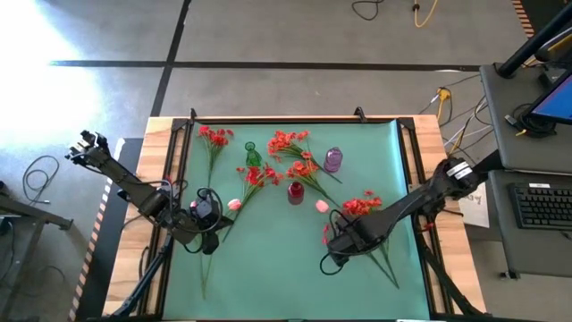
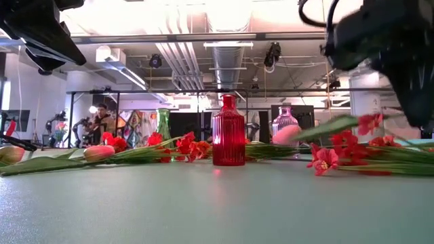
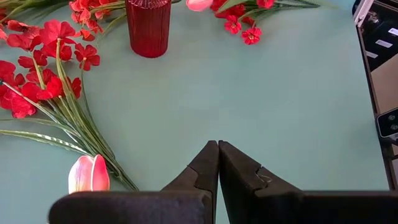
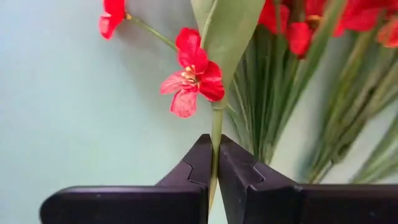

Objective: Sort flowers into vase by color
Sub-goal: Put the pink tulip into the purple vase

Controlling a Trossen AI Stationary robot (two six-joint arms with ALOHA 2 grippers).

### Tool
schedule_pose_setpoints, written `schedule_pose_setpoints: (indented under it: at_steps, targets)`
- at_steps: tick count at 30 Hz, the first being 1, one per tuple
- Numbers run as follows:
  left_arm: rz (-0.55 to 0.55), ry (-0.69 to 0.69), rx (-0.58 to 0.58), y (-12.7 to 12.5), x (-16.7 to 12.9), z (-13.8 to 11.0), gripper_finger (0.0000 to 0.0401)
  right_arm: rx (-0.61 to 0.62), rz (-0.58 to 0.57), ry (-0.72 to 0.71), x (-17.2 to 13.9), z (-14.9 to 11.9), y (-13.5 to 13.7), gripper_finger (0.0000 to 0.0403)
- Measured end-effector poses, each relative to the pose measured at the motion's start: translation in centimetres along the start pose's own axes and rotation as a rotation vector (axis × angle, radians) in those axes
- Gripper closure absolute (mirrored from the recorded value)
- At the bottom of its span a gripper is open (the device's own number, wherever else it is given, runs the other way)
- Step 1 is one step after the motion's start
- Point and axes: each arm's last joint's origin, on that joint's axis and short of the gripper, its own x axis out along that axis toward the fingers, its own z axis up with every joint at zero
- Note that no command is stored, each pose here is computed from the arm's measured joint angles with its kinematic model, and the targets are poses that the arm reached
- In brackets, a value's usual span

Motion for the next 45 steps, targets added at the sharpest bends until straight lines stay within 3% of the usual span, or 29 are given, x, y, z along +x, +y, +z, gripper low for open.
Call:
schedule_pose_setpoints:
  at_steps: [4,11,19,25,33,41,45]
  targets:
    - [-0.001,-0.001,-0.001,0.0,0.0,0.0,0.0401,0.006,0.016,-0.019,-1.7,-0.1,-1.0,0.039]
    - [-0.002,-0.002,-0.002,0.0,0.0,0.0,0.0401,0.013,0.129,-0.221,-5.3,0.1,-2.6,0.039]
    - [-0.019,-0.019,-0.017,-0.2,0.0,0.2,0.0401,-0.049,0.245,-0.675,-9.9,0.7,-5.1,0.039]
    - [-0.036,-0.043,-0.033,-0.4,0.0,0.4,0.0401,-0.213,0.431,-1.035,-12.1,1.7,-3.8,0.039]
    - [-0.116,-0.142,0.011,-1.3,-0.2,1.5,0.0401,-0.463,0.696,-1.351,-11.7,4.6,-2.0,0.039]
    - [-0.043,-0.254,0.072,-1.3,-0.2,2.1,0.0401,-0.547,0.657,-1.635,-9.0,8.4,-3.8,0.039]
    - [0.025,-0.292,0.06,-0.9,-0.1,2.5,0.0401,-0.532,0.615,-1.764,-9.3,10.4,-5.1,0.039]
